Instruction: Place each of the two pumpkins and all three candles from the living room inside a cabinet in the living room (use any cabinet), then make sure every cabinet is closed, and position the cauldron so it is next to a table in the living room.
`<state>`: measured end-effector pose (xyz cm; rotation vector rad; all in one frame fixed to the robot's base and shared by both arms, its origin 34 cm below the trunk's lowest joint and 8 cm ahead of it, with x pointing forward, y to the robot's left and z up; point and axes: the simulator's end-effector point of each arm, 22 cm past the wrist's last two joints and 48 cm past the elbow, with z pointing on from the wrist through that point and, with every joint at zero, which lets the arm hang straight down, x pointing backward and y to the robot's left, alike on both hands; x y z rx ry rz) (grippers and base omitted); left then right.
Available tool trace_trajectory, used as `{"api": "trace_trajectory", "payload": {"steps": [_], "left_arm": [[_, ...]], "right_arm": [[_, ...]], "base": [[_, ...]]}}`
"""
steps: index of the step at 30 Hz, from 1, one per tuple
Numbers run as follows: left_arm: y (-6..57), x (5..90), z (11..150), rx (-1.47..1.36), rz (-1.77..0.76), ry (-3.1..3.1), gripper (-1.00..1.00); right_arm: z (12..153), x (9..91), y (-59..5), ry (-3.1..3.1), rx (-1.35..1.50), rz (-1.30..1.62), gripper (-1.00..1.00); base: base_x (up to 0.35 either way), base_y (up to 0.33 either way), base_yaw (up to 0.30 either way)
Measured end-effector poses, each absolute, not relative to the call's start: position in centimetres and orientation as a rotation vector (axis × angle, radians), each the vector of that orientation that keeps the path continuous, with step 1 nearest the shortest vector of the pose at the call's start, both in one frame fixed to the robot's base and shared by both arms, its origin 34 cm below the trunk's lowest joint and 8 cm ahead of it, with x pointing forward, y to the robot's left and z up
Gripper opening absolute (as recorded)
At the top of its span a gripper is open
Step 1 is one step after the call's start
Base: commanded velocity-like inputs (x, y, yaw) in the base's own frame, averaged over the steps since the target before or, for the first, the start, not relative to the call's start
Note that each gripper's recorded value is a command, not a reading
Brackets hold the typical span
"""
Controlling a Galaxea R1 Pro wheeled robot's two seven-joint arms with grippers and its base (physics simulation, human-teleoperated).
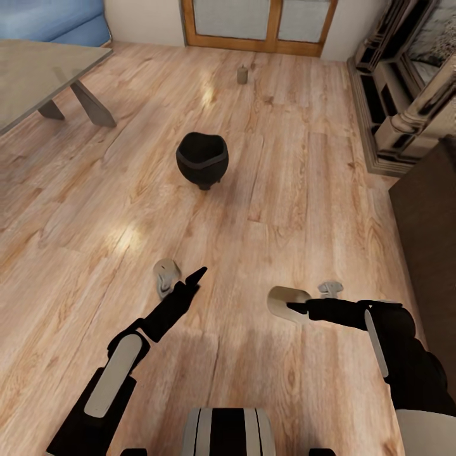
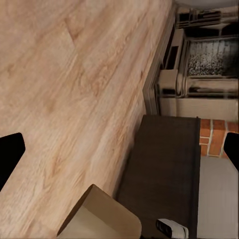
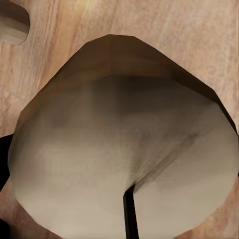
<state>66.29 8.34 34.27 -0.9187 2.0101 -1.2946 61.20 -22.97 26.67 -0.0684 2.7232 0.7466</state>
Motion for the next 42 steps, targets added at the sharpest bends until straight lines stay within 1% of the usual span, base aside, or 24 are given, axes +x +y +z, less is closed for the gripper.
{"api": "trace_trajectory", "payload": {"steps": [11,33,38,42], "left_arm": [[9.0,66.8,36.8,-0.897,-1.312,1.975,1.00],[7.2,67.6,43.0,-0.829,-1.374,1.898,1.00],[9.4,68.1,43.8,-0.808,-1.323,1.889,1.00],[14.5,69.1,44.1,-0.816,-1.224,1.864,1.00]], "right_arm": [[29.3,62.3,-23.4,2.675,-0.064,0.735,-1.00],[34.4,64.0,-23.7,2.588,-0.081,0.713,-1.00],[35.5,64.4,-23.7,2.562,-0.098,0.700,-1.00],[36.6,65.0,-23.8,2.526,-0.121,0.682,-1.00]], "base": [[0.000,0.000,0.000],[0.000,0.000,0.000],[0.000,0.000,0.000],[0.000,0.000,0.000]]}}
